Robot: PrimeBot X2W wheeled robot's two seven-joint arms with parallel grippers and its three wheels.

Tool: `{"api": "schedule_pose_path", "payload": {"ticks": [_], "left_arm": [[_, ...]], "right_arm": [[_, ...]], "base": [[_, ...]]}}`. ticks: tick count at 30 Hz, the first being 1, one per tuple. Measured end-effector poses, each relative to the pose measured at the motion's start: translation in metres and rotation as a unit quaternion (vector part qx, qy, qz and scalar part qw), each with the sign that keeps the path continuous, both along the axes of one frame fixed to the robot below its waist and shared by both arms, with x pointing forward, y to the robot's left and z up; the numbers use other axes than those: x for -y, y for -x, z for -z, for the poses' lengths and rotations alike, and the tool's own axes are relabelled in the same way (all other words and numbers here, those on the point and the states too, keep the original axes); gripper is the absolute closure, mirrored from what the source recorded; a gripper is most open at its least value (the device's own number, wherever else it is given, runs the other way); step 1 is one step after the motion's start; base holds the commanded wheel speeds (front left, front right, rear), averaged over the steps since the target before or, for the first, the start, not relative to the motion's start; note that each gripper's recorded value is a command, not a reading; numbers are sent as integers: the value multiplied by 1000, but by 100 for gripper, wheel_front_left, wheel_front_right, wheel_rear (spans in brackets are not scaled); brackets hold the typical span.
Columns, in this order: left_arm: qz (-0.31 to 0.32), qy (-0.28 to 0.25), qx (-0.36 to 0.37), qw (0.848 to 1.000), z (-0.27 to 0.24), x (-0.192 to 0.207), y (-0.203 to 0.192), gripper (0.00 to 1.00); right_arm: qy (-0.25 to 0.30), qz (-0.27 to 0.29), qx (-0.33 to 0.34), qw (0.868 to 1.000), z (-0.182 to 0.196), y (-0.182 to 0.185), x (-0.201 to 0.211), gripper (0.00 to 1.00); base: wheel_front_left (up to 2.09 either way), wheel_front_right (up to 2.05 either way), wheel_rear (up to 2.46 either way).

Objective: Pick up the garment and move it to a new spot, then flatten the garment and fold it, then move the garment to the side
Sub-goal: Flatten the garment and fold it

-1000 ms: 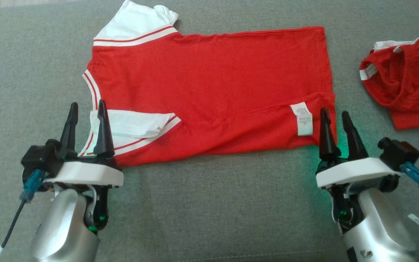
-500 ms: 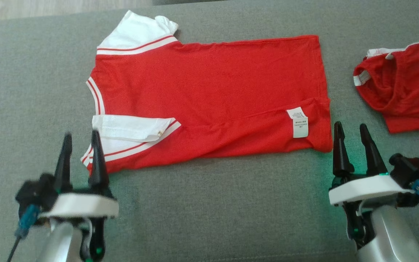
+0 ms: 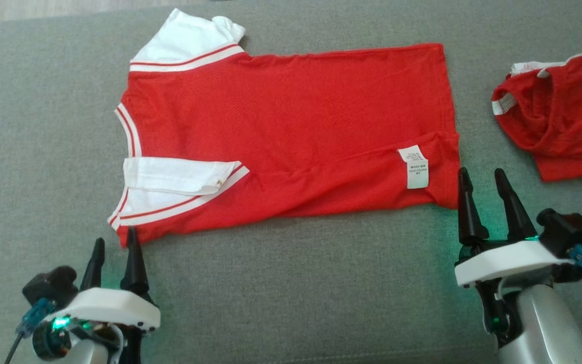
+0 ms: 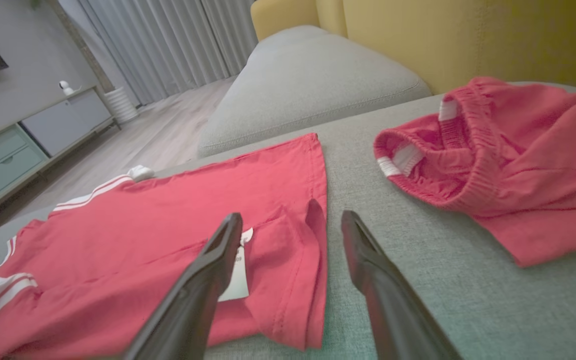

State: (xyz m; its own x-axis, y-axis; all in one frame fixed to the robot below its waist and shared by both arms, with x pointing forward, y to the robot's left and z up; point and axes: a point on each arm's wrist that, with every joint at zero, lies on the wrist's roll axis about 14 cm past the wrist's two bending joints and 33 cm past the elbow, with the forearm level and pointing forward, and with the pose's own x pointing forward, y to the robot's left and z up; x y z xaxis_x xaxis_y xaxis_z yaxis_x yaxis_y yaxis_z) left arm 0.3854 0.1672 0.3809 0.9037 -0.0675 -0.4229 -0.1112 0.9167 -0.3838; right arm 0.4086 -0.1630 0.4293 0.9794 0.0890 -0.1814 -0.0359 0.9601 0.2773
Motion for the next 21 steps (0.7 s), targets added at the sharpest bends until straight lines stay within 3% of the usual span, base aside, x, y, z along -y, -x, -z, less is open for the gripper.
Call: {"api": "schedule_pose_path", "payload": {"ticks": [11,13,15,16,21], "left_arm": [[2,29,-28,999,16,9,-7,2],[2,32,-29,999,17,11,-8,58],[6,37,-27,999,17,14,-9,91],[6,38,-24,999,16,15,-10,100],[4,42,-9,999,11,15,-14,100]], "right_arm": [[11,-19,-59,998,28,5,-7,0],[16,-24,-73,997,35,6,-8,0],[17,-26,-77,997,36,4,-9,0],[17,-28,-76,997,36,2,-10,0],[17,-34,-100,994,48,1,-13,0]], "base": [[0,0,0],[0,0,0],[0,0,0],[0,0,0],[0,0,0]]}}
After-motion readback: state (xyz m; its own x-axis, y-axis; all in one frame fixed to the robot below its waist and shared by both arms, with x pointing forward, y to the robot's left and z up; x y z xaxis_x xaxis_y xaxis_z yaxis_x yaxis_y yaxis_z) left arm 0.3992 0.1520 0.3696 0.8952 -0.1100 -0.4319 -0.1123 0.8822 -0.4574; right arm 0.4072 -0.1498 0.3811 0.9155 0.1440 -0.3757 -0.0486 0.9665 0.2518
